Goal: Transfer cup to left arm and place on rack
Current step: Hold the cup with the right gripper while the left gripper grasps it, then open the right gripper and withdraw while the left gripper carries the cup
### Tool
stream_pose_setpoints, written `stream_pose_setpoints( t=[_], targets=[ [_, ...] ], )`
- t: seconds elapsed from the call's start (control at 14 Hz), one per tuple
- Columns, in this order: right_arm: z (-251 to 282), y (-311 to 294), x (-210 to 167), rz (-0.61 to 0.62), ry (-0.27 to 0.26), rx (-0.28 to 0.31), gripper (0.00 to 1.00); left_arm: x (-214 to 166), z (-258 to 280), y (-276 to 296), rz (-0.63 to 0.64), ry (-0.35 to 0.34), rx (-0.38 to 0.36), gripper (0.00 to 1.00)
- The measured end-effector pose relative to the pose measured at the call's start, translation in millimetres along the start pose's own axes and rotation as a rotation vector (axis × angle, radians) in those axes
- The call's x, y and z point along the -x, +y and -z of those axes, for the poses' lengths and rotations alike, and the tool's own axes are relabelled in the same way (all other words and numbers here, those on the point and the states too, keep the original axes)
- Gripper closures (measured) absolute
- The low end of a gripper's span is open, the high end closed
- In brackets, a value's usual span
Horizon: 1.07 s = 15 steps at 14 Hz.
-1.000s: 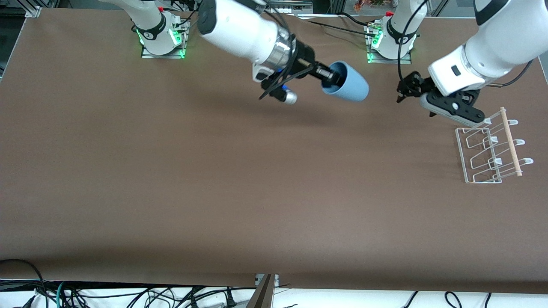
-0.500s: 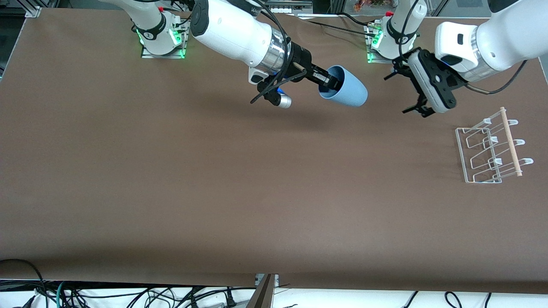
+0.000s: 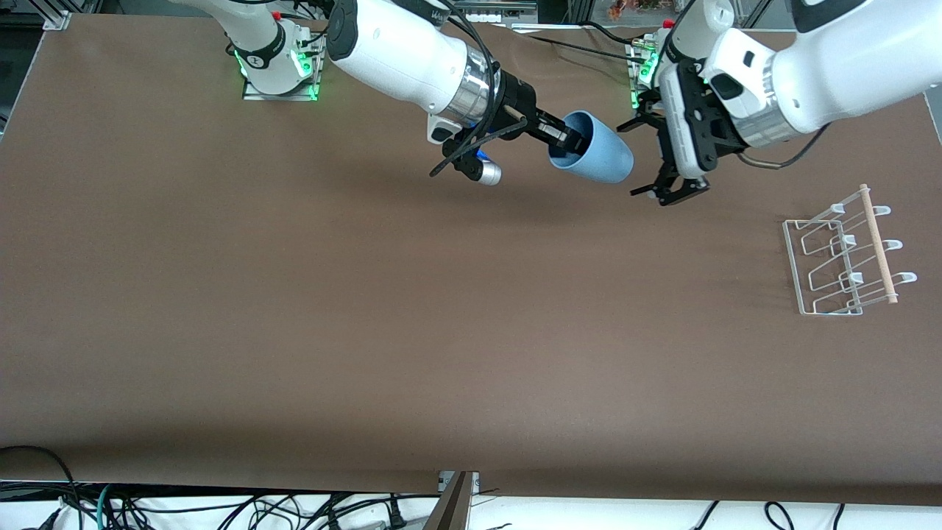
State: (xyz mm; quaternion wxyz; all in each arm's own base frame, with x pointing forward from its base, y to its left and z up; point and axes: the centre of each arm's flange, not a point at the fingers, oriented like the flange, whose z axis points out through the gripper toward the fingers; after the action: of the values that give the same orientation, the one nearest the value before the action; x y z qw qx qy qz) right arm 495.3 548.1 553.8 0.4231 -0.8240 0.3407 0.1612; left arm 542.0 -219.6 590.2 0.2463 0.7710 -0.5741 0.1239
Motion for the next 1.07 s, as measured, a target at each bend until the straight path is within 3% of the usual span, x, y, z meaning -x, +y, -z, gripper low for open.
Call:
stream_pose_setpoints(
  t=[0.29,0.43,0.86,1.07],
  targets=[
    [1,0,-2,-0.002,0.003,-0.001,0.96,-27,-15,14,-0.052,0.027,-0.020,0.00],
    [1,0,-4,-0.011,0.002,0.008,0.96,-32,-25,14,-0.067,0.036,-0.004,0.16],
    [1,0,-6,-0.016,0.003,0.009,0.96,-31,-27,11,-0.085,0.046,0.001,0.17],
    [6,-5,-6,-0.012,0.005,-0.009,0.70,-30,-28,11,-0.080,0.051,0.015,0.20]
  ],
)
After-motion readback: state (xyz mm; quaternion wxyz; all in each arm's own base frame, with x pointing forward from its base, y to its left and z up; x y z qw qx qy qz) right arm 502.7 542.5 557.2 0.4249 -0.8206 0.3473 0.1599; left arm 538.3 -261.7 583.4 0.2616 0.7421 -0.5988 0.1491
